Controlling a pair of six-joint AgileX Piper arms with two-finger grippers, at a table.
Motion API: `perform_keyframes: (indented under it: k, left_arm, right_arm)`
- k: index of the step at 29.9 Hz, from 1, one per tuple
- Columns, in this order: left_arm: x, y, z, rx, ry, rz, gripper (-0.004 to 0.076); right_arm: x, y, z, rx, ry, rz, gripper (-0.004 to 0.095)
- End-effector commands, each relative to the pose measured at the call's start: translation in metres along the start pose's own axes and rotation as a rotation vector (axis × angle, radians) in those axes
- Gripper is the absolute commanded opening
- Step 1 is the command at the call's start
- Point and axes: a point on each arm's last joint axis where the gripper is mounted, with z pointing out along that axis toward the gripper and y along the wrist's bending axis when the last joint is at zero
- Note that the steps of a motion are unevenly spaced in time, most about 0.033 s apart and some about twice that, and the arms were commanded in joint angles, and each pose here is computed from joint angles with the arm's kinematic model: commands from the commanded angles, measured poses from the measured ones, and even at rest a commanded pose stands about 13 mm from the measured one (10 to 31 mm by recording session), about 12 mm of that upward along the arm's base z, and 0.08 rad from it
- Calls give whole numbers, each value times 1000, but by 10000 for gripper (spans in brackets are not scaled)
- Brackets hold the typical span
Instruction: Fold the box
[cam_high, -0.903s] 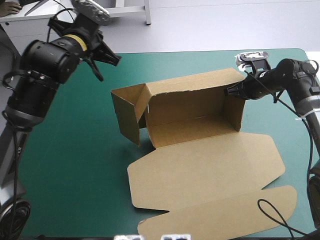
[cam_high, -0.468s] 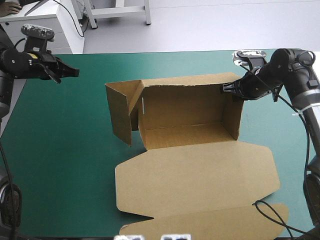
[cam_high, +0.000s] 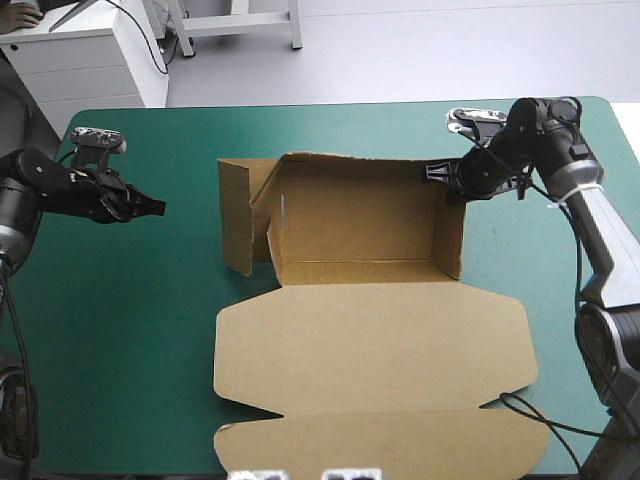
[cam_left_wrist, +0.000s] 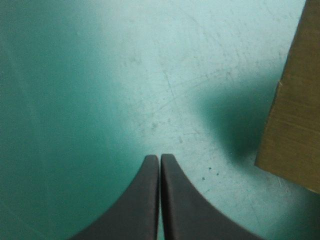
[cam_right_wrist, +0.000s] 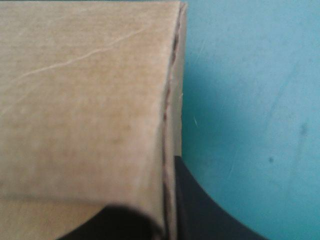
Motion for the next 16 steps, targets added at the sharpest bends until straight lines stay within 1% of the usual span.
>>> perform_keyframes:
  k: [1, 3, 7, 9, 12, 16]
  left_arm:
    - [-10, -7, -23, -11, -119, 2, -8]
    - [-10, -7, -23, -9, -120, -1, -8]
    - [-10, -7, -23, -2, -125, -2, -8]
    - [-10, -7, -23, -2, -127, 1, -8]
    - [-10, -7, -23, -2, -127, 1, -8]
    - [-10, -7, -23, -2, -127, 1, -8]
  right_arm:
    - [-12, 2, 0, -6, -75, -7, 53]
    - [-15, 0, 10, -4, -75, -2, 110]
    - [-21, -5, 32, 1, -71, 9, 286]
    - [-23, -6, 35, 3, -95, 11, 338]
    - [-28, -5, 31, 2, -136, 8, 363]
    - [-37, 0, 0, 37, -170, -38, 364]
